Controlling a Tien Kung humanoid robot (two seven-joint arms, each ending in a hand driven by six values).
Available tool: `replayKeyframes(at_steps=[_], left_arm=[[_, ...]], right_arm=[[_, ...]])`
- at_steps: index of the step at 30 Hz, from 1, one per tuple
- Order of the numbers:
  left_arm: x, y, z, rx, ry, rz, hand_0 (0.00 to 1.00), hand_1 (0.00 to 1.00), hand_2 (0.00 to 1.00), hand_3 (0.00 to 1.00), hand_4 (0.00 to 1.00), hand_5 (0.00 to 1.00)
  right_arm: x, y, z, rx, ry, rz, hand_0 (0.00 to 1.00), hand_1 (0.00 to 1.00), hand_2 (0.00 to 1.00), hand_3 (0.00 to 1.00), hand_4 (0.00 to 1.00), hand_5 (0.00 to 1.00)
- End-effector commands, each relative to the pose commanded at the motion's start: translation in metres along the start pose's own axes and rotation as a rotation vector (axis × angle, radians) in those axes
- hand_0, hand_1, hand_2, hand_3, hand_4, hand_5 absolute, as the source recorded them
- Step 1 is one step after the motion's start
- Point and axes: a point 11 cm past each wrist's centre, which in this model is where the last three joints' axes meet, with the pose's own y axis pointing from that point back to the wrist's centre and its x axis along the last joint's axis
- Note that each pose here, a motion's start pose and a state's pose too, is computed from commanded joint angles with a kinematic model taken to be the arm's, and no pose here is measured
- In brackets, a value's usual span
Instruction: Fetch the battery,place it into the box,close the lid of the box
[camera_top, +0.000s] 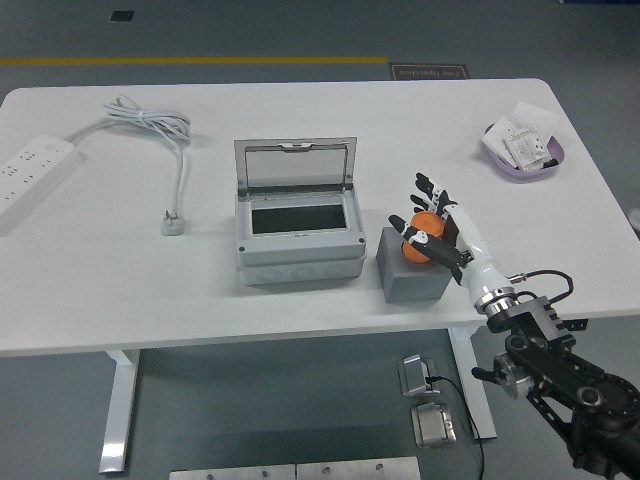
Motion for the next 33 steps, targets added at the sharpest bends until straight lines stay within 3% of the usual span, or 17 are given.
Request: replayKeyframes(at_steps=[4, 5, 10, 11, 16, 17, 22, 23, 28, 29, 33], left_arm=[[-0.0001, 0.0000, 0.0004, -0.001, 0.000, 0.000, 0.637, 0.705, 0.620, 0.609, 0.638, 0.154], [-0.0002, 0.0001, 0.0006, -0.001, 0.000, -0.001, 0.637, 0.705, 0.620, 0.609, 0.638, 0.156], [-0.0002, 0.0002, 0.0021, -0.006, 0.000, -0.001, 0.637, 0.705, 0.620, 0.609, 0.638, 0.156], [-0.0002, 0.0002, 0.0024, -0.006, 0.000, -0.001, 0.637, 0.705, 0.620, 0.609, 0.637, 0.156], [0.0001, 0.0004, 0.0038, -0.010, -0.002, -0.001, 0.637, 0.705, 0.620, 0.609, 0.637, 0.156], [0.0001, 0.0004, 0.0042, -0.011, -0.002, -0.001, 0.637, 0.705, 0.621, 0.611, 0.639, 0.153], [0.0003, 0.0006, 0.0059, -0.014, -0.005, -0.001, 0.637, 0.705, 0.621, 0.611, 0.639, 0.153], [0.0003, 0.0007, 0.0061, -0.015, -0.005, -0.001, 0.637, 0.705, 0.621, 0.610, 0.639, 0.155], [0.0003, 0.0007, 0.0067, -0.017, -0.010, -0.001, 0.637, 0.705, 0.621, 0.610, 0.639, 0.155], [0.0004, 0.0007, 0.0068, -0.017, -0.011, -0.001, 0.638, 0.706, 0.620, 0.609, 0.635, 0.150], [0.0015, 0.0008, 0.0071, -0.019, -0.014, 0.000, 0.638, 0.706, 0.620, 0.609, 0.635, 0.150]], right_arm=[[0.0010, 0.0009, 0.0027, -0.007, 0.003, 0.004, 0.841, 0.850, 0.899, 0.967, 0.935, 0.368], [0.0012, 0.0012, 0.0037, -0.010, 0.003, 0.005, 0.811, 0.804, 0.824, 0.927, 0.838, 0.192], [0.0010, 0.0029, 0.0068, -0.018, 0.002, 0.005, 0.811, 0.804, 0.824, 0.927, 0.838, 0.192], [0.0010, 0.0030, 0.0068, -0.018, 0.002, 0.005, 0.717, 0.713, 0.721, 0.895, 0.679, 0.057], [-0.0001, 0.0030, 0.0067, -0.015, -0.001, 0.003, 0.717, 0.713, 0.721, 0.895, 0.679, 0.057], [-0.0003, 0.0030, 0.0066, -0.014, -0.001, 0.003, 0.486, 0.566, 0.620, 0.810, 0.617, 0.020], [-0.0018, 0.0029, 0.0068, -0.014, -0.004, 0.001, 0.486, 0.566, 0.620, 0.810, 0.617, 0.020], [-0.0020, 0.0030, 0.0070, -0.015, -0.005, 0.000, 0.371, 0.458, 0.515, 0.741, 0.540, 0.024], [-0.0044, 0.0033, 0.0085, -0.023, -0.006, -0.005, 0.371, 0.458, 0.515, 0.741, 0.540, 0.024], [-0.0051, 0.0034, 0.0090, -0.026, -0.005, -0.007, 0.320, 0.391, 0.448, 0.643, 0.339, 0.002], [-0.0067, 0.0037, 0.0103, -0.035, 0.001, -0.009, 0.320, 0.391, 0.448, 0.643, 0.339, 0.002]])
